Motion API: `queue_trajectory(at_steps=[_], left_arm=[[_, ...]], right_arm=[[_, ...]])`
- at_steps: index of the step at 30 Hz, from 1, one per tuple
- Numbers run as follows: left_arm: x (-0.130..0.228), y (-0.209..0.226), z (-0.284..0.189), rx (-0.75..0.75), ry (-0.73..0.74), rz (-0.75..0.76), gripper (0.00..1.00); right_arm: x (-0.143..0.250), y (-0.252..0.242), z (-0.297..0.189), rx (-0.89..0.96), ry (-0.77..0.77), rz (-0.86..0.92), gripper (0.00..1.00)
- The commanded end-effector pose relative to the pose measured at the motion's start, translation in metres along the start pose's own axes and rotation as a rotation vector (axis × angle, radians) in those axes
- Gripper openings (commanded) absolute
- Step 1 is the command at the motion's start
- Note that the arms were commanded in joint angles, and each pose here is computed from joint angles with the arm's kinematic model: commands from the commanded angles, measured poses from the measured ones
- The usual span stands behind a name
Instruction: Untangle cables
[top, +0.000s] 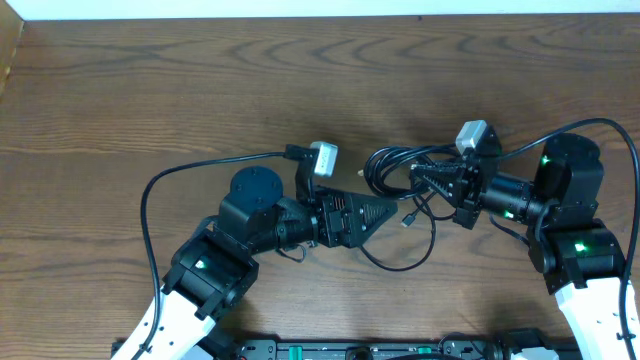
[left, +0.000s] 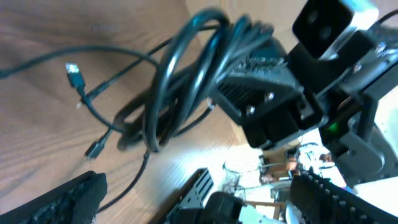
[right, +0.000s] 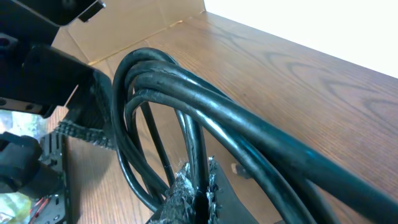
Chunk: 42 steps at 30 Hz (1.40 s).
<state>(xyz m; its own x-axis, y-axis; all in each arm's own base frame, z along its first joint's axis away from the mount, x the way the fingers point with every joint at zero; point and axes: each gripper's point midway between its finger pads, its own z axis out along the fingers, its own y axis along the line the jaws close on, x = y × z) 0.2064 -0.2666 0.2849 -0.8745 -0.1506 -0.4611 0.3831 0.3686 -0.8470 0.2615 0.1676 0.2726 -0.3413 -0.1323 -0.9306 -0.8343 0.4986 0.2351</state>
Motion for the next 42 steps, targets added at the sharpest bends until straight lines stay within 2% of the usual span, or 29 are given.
queue_trajectory(at_steps=[1,10,16,19,23,29,42], left_arm=[[-0.011,-0.012,0.0,0.022,-0.033,-0.001,0.98],[-0.011,-0.003,0.012,0.001,-0.019,-0.013,0.98],[-0.016,-0.007,0.014,0.021,-0.035,-0.003,0.9],[-0.017,-0.008,0.014,0.027,-0.038,-0.002,0.89],[-0.012,-0.005,0.015,0.016,-0.014,-0.018,0.9],[-0.004,0.005,0.015,-0.022,0.015,-0.051,0.98],[-0.023,0.001,0.017,-0.011,-0.068,-0.059,0.99]], right_arm=[[-0.006,0.008,-0.002,-0.04,-0.017,0.004,0.01],[-0.006,0.014,-0.002,-0.077,-0.02,0.007,0.01],[-0.006,0.014,-0.002,-0.076,-0.02,0.006,0.01],[-0.006,0.01,-0.002,-0.056,-0.017,0.005,0.01],[-0.004,0.0,-0.001,0.007,-0.008,0.003,0.01],[-0.004,-0.016,-0.002,0.099,-0.001,-0.005,0.01],[-0.004,0.002,0.001,0.001,-0.004,0.028,0.01]])
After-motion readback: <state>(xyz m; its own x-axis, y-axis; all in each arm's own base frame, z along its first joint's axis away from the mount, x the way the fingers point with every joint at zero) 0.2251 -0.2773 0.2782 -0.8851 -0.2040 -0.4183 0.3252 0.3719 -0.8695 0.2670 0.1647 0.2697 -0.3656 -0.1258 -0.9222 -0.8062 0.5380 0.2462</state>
